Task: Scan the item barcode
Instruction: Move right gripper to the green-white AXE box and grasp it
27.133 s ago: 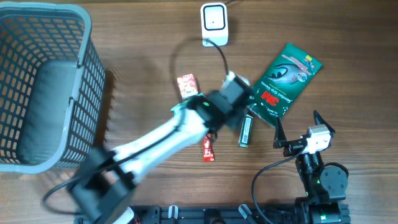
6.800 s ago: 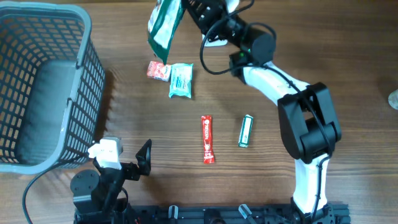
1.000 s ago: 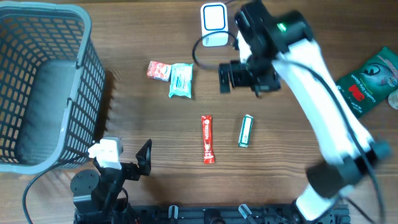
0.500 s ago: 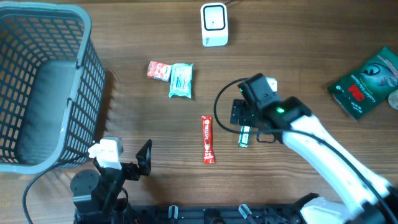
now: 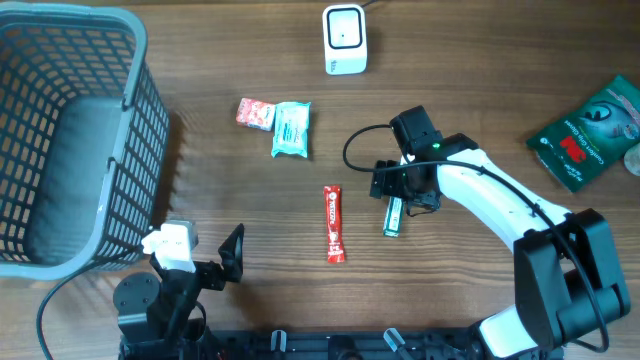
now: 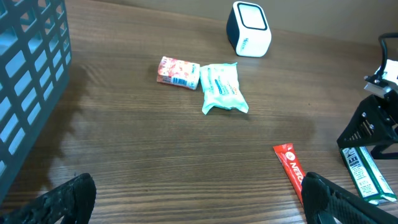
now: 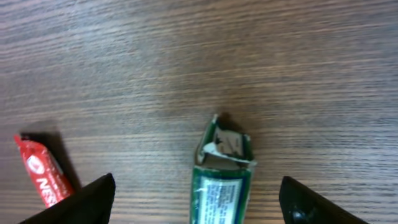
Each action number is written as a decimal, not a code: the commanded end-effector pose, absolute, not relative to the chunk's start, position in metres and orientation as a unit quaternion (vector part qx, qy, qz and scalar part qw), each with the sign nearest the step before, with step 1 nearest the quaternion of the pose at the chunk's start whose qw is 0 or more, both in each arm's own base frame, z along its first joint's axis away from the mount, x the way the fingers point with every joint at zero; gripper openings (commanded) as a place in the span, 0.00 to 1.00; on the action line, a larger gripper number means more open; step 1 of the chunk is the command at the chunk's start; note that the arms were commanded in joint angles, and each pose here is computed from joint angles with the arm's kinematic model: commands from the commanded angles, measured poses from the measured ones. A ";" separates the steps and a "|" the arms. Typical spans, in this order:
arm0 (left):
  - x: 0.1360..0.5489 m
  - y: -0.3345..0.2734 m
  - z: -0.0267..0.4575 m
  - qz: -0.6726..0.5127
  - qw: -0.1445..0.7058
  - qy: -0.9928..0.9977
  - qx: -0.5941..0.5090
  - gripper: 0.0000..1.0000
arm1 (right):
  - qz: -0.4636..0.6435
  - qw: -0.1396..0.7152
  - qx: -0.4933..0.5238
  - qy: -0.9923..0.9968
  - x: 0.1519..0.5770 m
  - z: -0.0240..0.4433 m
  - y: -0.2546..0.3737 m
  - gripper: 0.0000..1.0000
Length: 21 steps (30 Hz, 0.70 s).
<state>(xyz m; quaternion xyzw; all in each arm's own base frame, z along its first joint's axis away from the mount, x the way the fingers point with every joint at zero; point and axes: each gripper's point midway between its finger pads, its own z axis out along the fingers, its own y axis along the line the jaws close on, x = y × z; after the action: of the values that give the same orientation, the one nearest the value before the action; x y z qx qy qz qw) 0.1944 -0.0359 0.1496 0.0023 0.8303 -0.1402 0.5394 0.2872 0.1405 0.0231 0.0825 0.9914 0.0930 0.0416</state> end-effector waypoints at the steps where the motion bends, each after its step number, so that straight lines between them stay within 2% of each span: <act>1: 0.195 -0.036 0.149 -0.138 0.541 0.830 0.009 1.00 | 0.089 0.039 0.077 0.992 0.287 0.019 0.139 0.83; 12: 0.195 -0.036 0.149 -0.138 0.541 0.830 0.009 1.00 | 0.078 0.049 0.079 0.993 0.286 0.008 0.133 0.80; 16: 0.195 -0.036 0.149 -0.138 0.541 0.830 0.009 1.00 | 0.055 0.056 0.082 0.994 0.288 0.007 0.124 0.69; 18: 0.195 -0.036 0.149 -0.138 0.541 0.830 0.009 1.00 | 0.052 0.052 0.083 0.994 0.286 0.007 0.122 0.56; 21: 0.195 -0.036 0.149 -0.138 0.541 0.830 0.009 1.00 | 0.052 0.053 0.083 0.994 0.286 0.007 0.123 0.44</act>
<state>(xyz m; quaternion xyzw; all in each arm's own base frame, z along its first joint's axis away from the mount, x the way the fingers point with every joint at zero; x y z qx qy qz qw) 0.1944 -0.0359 0.1495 0.0024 0.8304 -0.1401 0.5393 0.2870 0.1295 0.0129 0.0816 0.9928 0.0678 0.0557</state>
